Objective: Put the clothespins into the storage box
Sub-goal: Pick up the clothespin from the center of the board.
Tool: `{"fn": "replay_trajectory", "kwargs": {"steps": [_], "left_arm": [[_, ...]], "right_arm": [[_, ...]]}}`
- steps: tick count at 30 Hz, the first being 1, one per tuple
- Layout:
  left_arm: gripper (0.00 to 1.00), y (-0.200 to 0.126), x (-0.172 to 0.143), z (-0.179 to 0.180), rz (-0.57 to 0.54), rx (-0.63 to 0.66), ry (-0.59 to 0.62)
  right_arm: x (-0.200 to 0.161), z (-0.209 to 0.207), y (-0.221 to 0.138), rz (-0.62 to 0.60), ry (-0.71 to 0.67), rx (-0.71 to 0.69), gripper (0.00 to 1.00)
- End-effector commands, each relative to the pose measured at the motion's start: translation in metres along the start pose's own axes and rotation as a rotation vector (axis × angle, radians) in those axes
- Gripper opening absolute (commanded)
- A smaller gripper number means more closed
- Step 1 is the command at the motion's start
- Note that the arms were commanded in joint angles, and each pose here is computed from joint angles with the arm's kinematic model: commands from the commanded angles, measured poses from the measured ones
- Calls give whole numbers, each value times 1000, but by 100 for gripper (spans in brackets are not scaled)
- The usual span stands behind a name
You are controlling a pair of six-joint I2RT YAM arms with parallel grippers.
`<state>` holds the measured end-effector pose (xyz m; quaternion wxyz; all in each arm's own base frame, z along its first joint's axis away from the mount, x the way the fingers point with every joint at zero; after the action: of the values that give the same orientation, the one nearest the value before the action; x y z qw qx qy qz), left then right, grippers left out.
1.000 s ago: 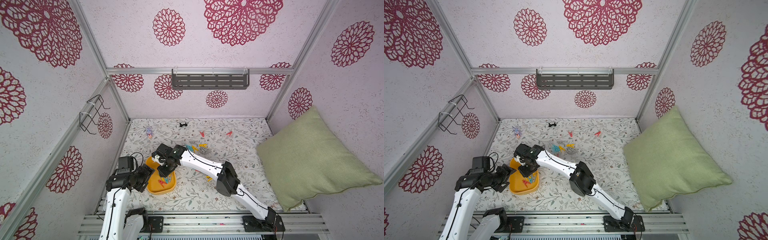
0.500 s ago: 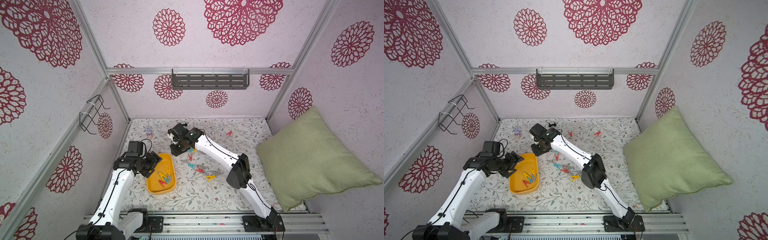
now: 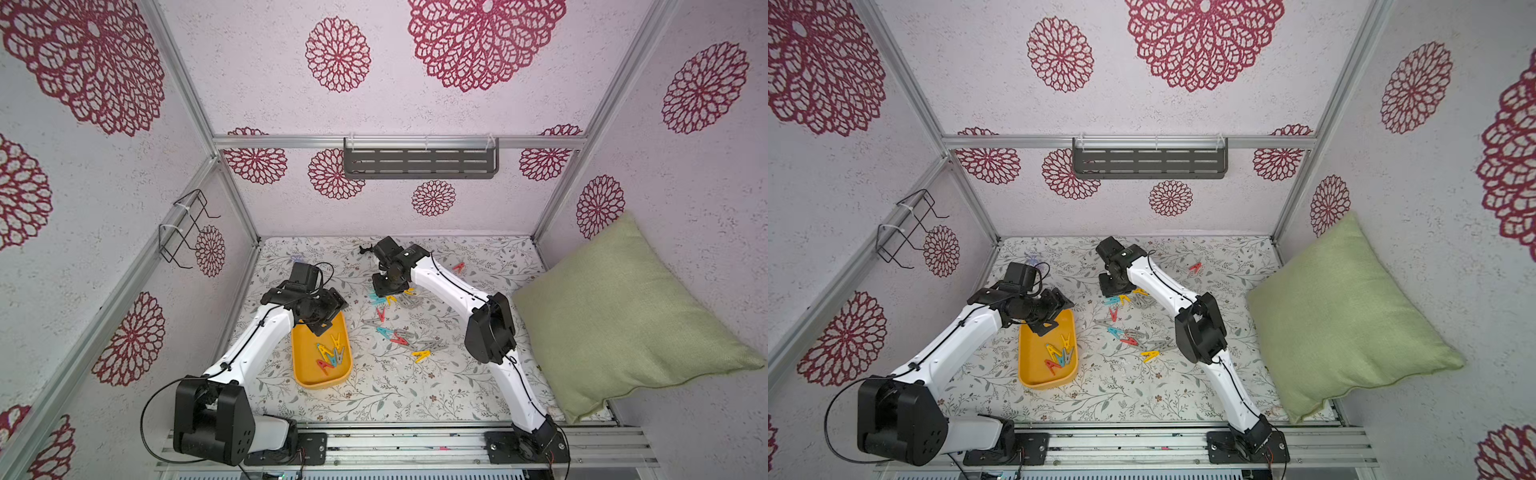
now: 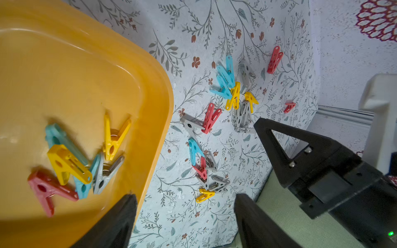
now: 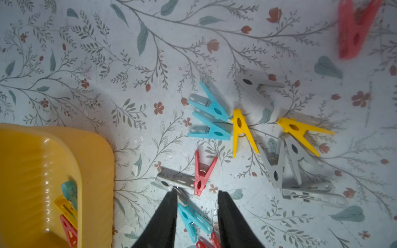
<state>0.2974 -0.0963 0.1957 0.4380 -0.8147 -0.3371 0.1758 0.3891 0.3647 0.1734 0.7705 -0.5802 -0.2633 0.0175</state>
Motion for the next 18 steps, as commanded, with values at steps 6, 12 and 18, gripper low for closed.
{"fn": "replay_trajectory", "kwargs": {"steps": [6, 12, 18], "left_arm": [[79, 7, 5, -13, 6, -23, 33], [79, 14, 6, -13, 20, -22, 33], [79, 16, 6, -11, 25, -14, 33]], "right_arm": [[-7, -12, 36, 63, 50, 0, 37], [-15, -17, 51, 86, 62, -8, 37], [-22, -21, 65, 119, 67, -5, 35]]}}
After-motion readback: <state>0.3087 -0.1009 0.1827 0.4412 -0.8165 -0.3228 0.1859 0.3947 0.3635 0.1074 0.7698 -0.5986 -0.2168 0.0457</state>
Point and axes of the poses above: each gripper's point midway between its finger pads, its own y axis out along the fingers, its own z axis along the line the jaws close on, x = y × z, the point moved 6 cm from there along -y, back along the fingers, and after that the axes turned 4 degrees about -y, right-handed, at the moved point
